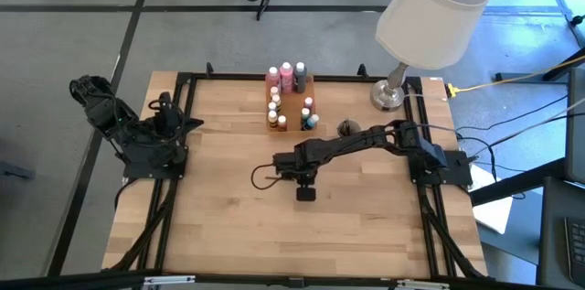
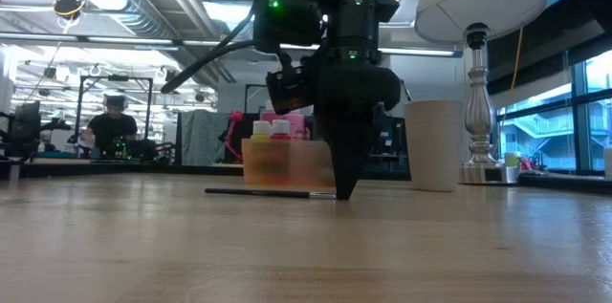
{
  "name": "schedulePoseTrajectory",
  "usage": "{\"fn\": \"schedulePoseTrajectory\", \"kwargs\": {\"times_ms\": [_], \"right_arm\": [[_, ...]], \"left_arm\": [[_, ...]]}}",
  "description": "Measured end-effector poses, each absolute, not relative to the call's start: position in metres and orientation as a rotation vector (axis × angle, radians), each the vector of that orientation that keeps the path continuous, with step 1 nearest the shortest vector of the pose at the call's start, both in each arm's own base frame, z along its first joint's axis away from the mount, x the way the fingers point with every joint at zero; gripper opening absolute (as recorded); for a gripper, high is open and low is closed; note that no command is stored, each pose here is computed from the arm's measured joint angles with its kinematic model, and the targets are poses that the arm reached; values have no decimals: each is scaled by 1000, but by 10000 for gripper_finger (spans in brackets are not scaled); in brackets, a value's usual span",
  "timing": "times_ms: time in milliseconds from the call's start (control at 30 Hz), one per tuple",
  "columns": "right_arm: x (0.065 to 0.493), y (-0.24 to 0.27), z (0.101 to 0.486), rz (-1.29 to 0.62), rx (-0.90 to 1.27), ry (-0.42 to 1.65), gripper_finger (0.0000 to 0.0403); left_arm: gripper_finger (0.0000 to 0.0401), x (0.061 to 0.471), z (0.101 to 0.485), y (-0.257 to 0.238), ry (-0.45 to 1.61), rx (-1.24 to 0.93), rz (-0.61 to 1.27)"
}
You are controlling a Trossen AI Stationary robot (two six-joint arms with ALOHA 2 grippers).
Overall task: Pick & Place Paint Supplies
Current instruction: Put the black paint brush into the light brown cup
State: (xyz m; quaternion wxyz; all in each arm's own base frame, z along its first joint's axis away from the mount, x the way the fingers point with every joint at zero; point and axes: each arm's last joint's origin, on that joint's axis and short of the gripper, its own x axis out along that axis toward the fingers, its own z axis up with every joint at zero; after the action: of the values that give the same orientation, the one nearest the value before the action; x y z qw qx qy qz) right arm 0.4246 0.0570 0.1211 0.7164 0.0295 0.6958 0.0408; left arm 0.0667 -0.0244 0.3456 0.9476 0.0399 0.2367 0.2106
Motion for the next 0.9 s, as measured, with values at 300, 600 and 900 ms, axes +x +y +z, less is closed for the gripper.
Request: {"fn": "schedulePoseTrajectory", "kwargs": {"times_ms": [300, 600, 900], "right_arm": [[433, 57, 140, 43, 98, 1572, 1], [430, 70, 156, 23, 107, 1632, 0], [420, 96, 230, -21, 111, 1725, 0]], "left_arm": [[2, 67, 345, -25, 485, 80, 424], [2, 67, 345, -25, 492, 76, 416], [2, 67, 344, -27, 540, 42, 352]]}}
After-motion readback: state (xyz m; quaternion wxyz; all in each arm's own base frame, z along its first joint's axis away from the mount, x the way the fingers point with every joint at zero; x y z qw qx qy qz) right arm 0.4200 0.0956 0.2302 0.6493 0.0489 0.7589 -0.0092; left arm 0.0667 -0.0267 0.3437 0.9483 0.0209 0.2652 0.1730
